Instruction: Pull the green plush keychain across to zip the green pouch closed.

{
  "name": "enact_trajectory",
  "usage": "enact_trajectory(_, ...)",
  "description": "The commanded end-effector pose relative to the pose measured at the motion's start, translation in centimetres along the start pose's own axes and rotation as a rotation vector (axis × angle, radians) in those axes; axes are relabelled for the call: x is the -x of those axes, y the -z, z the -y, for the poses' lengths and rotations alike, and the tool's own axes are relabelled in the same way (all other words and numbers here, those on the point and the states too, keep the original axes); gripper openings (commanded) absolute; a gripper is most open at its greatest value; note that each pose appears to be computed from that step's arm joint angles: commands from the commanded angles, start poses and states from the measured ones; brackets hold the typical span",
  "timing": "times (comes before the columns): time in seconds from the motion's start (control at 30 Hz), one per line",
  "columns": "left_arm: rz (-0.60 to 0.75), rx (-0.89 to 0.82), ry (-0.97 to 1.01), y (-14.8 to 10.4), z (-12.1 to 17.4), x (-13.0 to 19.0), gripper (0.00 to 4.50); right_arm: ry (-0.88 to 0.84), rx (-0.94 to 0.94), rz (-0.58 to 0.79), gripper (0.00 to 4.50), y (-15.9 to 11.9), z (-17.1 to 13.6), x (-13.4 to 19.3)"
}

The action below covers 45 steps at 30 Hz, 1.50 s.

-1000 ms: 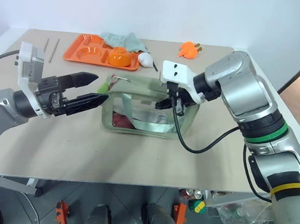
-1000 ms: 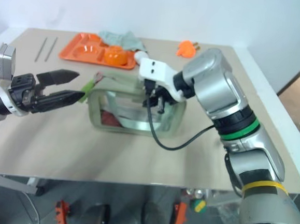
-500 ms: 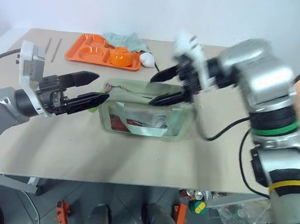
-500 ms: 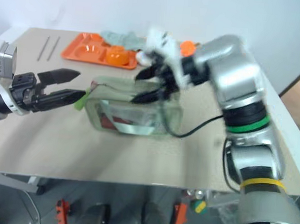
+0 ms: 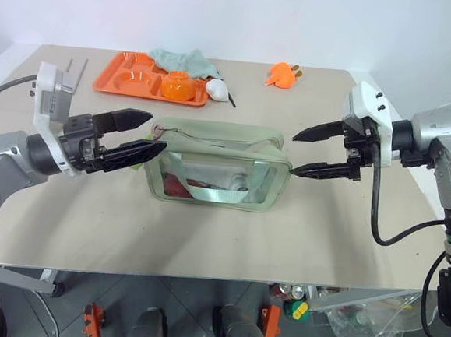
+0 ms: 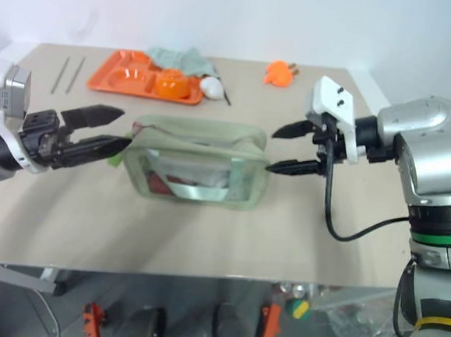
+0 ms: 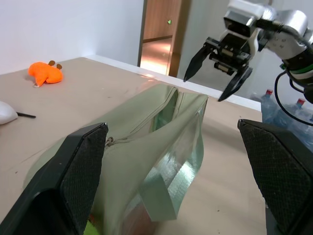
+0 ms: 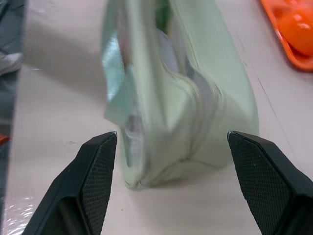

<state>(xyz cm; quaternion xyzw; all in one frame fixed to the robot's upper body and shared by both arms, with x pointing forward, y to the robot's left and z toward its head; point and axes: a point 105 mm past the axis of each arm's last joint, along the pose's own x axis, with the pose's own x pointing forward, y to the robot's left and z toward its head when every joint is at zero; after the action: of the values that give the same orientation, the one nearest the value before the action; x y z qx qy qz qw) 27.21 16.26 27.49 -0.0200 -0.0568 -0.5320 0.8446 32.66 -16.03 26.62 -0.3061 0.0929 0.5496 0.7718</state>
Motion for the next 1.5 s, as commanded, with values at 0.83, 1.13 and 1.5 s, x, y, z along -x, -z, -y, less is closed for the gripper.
enact_trajectory(0.83, 0.089, -0.013, -0.154, -2.7, -4.2, 1.9, 4.44, -0.001, -0.024, 0.052, 0.06, -0.1, -1.0, -1.8)
enact_trajectory(1.13, 0.056, 0.094, -0.359, 0.1, -7.3, 5.2, 4.44, -0.019, -0.049, 0.058, 0.06, 0.2, -1.2, -2.4)
enact_trajectory(1.5, -0.015, 0.187, -0.25, 2.4, -4.7, 4.8, 4.44, -0.017, -0.061, 0.056, 0.06, 0.6, -1.4, -2.6)
